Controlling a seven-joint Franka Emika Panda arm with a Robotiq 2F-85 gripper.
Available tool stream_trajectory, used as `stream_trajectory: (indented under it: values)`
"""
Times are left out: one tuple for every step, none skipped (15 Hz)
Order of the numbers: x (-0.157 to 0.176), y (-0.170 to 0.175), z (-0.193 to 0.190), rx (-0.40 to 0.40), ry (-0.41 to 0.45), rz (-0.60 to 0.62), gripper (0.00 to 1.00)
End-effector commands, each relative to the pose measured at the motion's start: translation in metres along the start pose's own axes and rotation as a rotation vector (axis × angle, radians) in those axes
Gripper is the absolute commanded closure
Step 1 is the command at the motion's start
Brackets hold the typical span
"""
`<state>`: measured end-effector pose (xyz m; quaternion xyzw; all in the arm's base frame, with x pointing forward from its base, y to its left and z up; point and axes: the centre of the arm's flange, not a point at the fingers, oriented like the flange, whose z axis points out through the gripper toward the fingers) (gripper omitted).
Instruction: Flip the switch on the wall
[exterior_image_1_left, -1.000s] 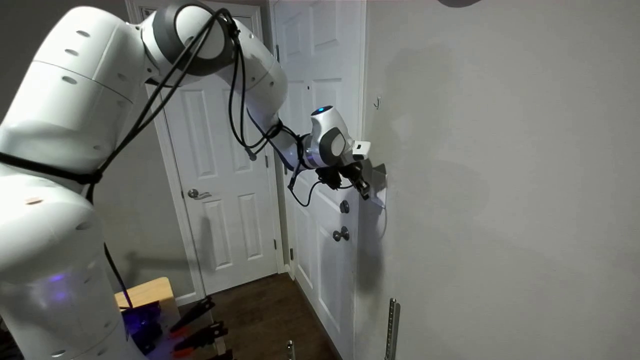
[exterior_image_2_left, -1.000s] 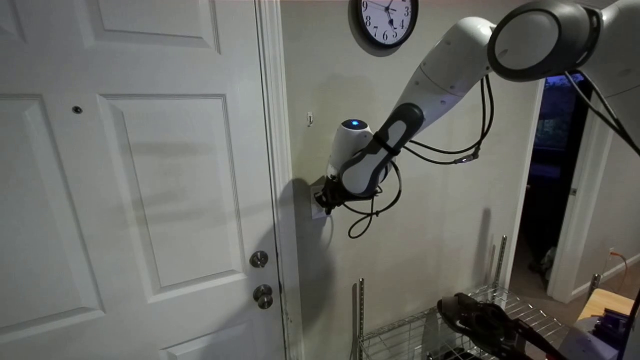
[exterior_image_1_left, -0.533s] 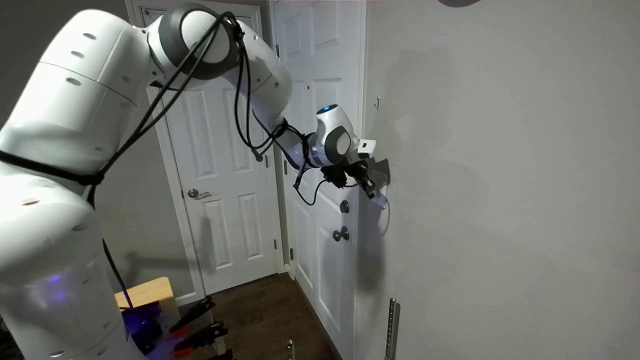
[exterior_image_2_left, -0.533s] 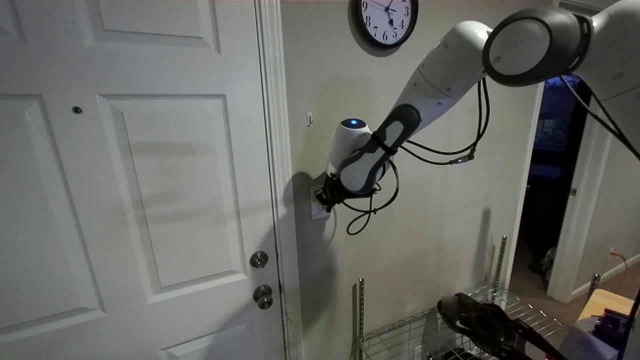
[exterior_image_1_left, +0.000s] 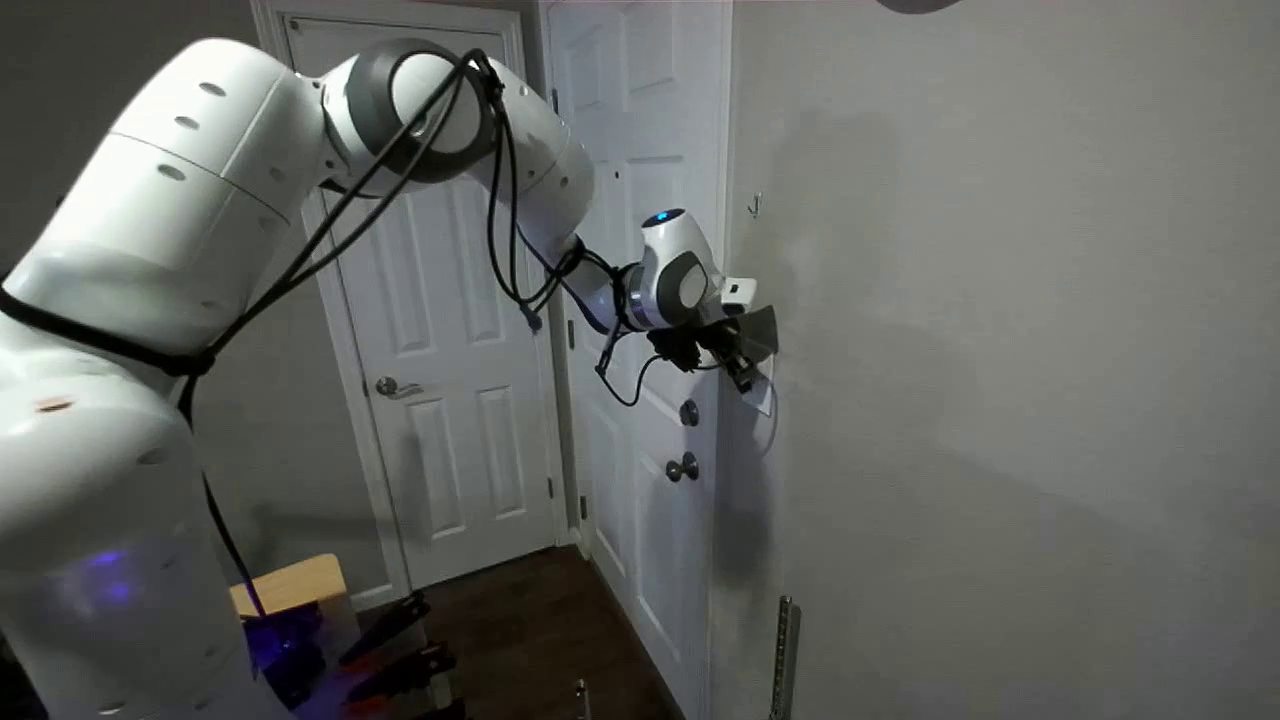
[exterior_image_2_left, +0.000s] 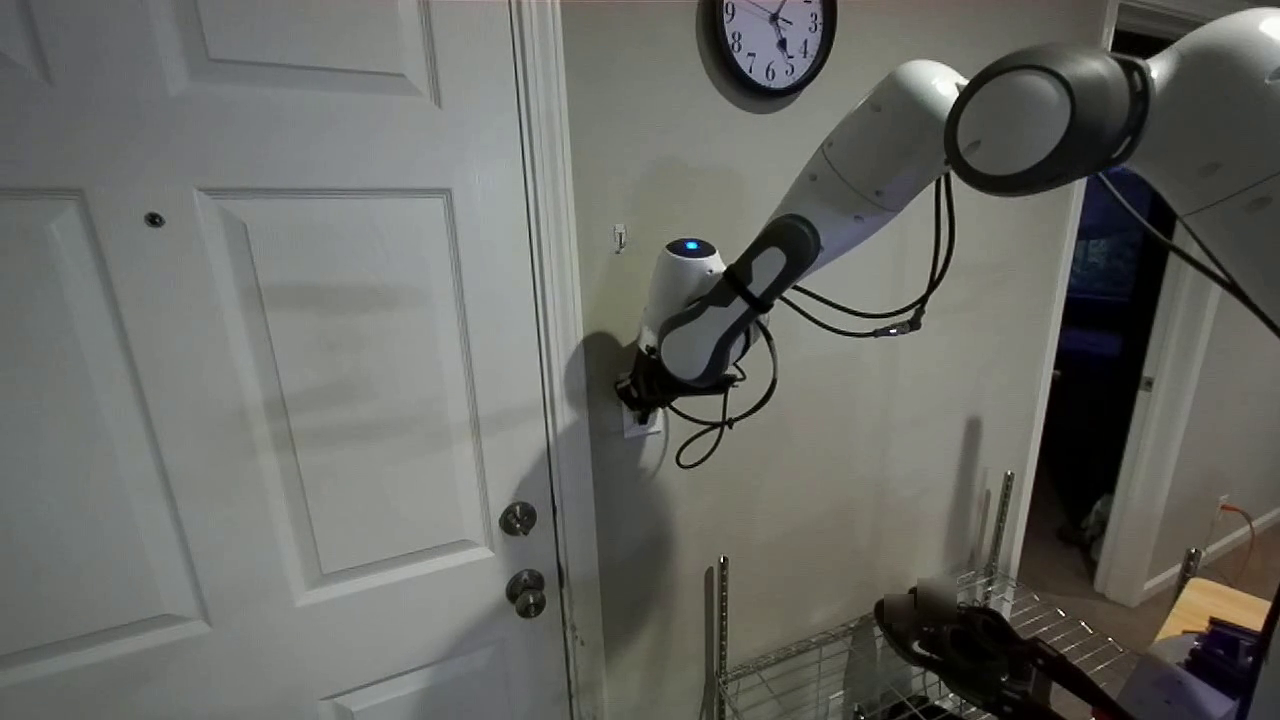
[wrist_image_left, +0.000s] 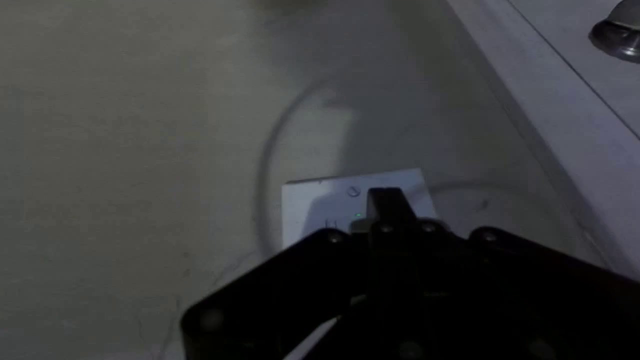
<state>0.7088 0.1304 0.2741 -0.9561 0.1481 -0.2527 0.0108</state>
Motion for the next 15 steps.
stream_trajectory:
  values:
    - [0.016, 0.003, 0.007, -0.008, -0.002, 0.003, 0.99]
    - [0.017, 0.004, 0.007, -0.010, -0.008, 0.009, 0.99]
    - [0.018, 0.006, 0.007, -0.009, -0.013, 0.016, 0.99]
    - [0.018, 0.006, 0.007, -0.008, -0.015, 0.019, 0.99]
    - [0.016, 0.005, 0.004, -0.001, -0.019, 0.019, 0.99]
    - [0.015, 0.005, 0.002, 0.003, -0.030, 0.020, 1.00]
    - [0.011, 0.005, -0.002, 0.004, -0.030, 0.016, 0.99]
    - [0.009, 0.005, -0.004, 0.008, -0.031, 0.018, 1.00]
    - [0.005, 0.007, -0.008, 0.005, -0.035, 0.022, 1.00]
    - [0.003, 0.008, -0.010, 0.007, -0.038, 0.023, 1.00]
    - [0.000, 0.010, -0.013, 0.003, -0.039, 0.029, 1.00]
    - [-0.001, 0.011, -0.014, 0.006, -0.039, 0.031, 1.00]
    - [-0.002, 0.013, -0.018, 0.003, -0.040, 0.037, 1.00]
    - [-0.002, 0.014, -0.019, 0.004, -0.041, 0.039, 1.00]
    - [-0.004, 0.015, -0.021, 0.004, -0.037, 0.038, 1.00]
